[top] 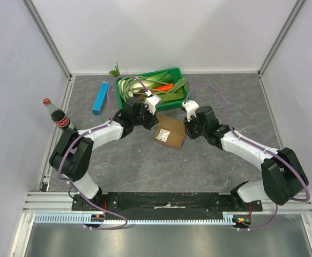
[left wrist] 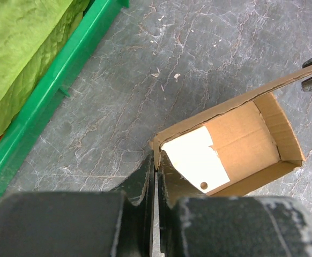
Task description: Fold the paper box
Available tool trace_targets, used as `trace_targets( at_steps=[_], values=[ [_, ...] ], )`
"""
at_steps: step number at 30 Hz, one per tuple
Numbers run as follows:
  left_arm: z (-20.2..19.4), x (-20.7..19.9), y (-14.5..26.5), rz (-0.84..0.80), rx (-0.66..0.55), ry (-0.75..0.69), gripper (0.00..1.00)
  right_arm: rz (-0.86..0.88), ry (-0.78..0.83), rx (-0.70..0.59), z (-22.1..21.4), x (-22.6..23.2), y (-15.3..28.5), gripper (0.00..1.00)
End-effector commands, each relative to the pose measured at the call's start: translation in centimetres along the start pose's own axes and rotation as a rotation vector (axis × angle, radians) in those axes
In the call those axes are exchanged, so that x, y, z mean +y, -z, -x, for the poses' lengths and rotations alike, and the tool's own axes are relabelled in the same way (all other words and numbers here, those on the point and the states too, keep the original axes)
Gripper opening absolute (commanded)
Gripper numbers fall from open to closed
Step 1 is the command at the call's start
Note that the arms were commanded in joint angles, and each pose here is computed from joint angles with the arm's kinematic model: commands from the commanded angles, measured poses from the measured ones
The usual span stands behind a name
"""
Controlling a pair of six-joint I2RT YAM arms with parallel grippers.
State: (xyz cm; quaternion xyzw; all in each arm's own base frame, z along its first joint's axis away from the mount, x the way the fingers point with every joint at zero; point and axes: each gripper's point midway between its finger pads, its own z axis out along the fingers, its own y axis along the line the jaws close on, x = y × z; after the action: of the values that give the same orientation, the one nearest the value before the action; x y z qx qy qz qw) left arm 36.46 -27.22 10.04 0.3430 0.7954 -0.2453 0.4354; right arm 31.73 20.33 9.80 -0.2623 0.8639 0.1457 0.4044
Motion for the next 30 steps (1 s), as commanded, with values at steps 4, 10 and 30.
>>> trace_targets(
  at_steps=[4,10,30],
  values=[
    [1.8,0.1,0.5,0.019,-0.048,-0.082,0.06,-0.017,0.030,-0.034,2.4,-0.3,0.3,0.23],
    [1.6,-0.1,0.4,0.015,-0.043,-0.084,0.06,0.000,0.036,-0.026,2.5,0.1,-0.3,0.11],
    [-0.7,0.5,2.2,0.472,-0.059,0.584,0.02,-0.410,-0.485,-0.123,2.6,-0.7,0.6,0.00]
  ],
)
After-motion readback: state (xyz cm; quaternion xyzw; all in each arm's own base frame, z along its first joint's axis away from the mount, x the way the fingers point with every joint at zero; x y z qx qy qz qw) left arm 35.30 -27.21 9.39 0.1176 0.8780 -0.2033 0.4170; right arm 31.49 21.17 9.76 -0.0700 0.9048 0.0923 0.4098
